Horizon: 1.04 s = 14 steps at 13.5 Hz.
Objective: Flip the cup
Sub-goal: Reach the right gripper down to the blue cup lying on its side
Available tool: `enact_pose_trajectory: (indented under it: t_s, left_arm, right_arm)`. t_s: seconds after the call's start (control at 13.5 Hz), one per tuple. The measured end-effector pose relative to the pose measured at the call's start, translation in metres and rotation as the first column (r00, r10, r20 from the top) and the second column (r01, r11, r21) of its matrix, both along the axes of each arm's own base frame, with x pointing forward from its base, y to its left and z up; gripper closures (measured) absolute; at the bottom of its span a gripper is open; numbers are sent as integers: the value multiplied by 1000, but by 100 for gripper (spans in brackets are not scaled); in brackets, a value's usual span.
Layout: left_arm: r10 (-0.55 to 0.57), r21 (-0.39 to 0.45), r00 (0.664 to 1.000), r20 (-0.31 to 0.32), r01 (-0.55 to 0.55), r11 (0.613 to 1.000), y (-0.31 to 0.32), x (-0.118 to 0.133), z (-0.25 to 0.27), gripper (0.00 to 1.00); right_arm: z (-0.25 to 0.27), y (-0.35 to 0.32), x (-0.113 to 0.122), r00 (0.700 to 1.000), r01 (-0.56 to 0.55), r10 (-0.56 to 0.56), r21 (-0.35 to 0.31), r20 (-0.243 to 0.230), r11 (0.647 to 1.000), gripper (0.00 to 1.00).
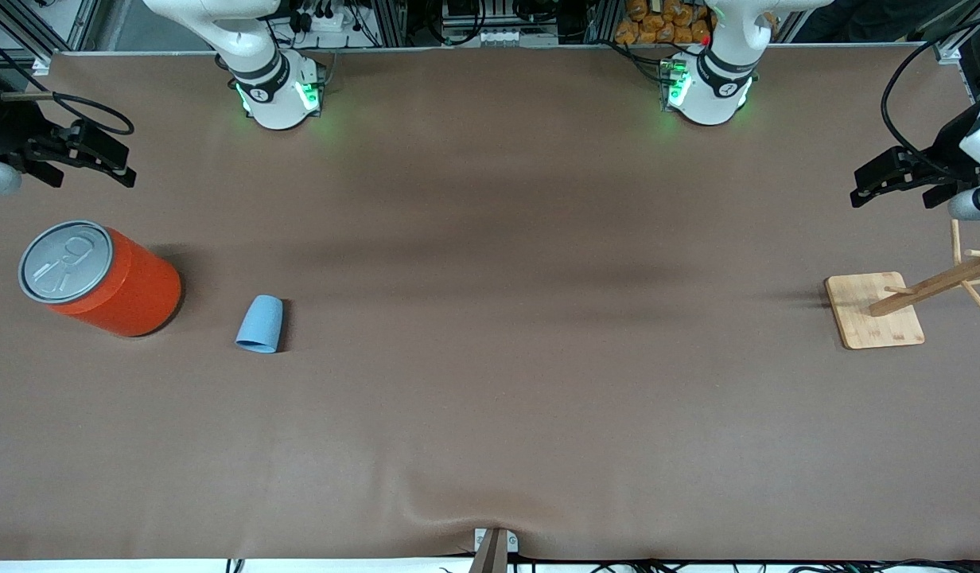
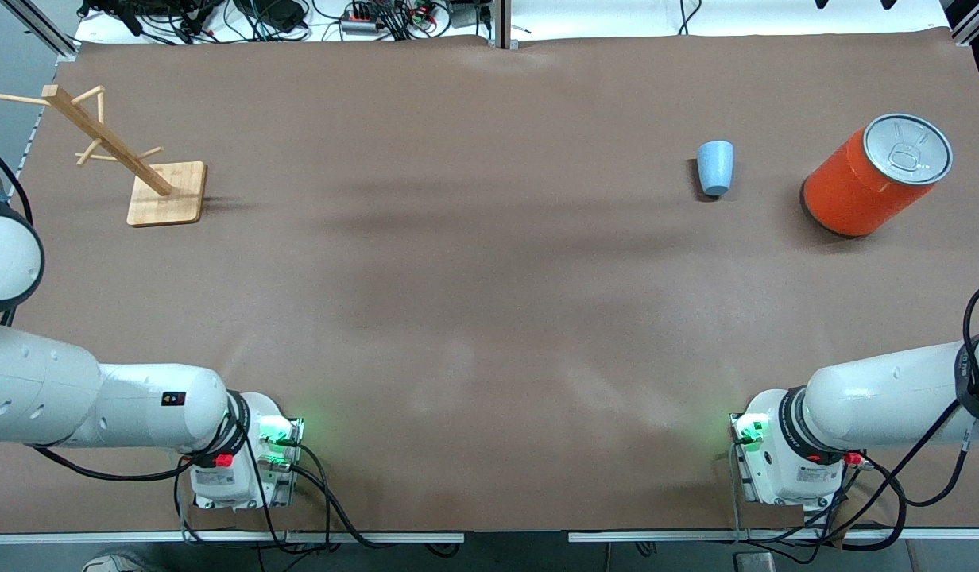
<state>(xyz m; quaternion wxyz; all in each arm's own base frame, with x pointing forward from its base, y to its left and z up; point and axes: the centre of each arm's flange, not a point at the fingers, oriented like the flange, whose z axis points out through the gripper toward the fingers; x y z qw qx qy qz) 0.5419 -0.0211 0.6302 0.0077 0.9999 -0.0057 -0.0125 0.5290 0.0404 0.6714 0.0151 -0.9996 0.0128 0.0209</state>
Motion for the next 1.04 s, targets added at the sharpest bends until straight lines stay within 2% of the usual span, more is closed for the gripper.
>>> enact_pose_trajectory:
  t_s: [0.44, 0.74, 0.89, 1.04]
  left_arm:
    - [4, 0, 1000, 0, -4, 1000, 3, 0, 0, 0]
    - [4, 0, 1000, 0, -4, 1000, 3, 0, 0, 0]
    - [4, 0, 1000, -1, -4, 1000, 3, 0, 0, 0]
    - [3, 0, 1000, -1, -3, 1000, 2, 0, 0, 0]
  right_arm:
    - [-1, 0, 0, 1000, -7, 7, 0, -1, 1000, 0]
    - [-19, -5, 11, 999, -5, 5, 1, -34, 1000, 0]
    - [-45, -4, 25, 997, -10, 10, 1, -81, 1000, 0]
    - [-88, -2, 43, 988, -14, 15, 2, -155, 1000, 0]
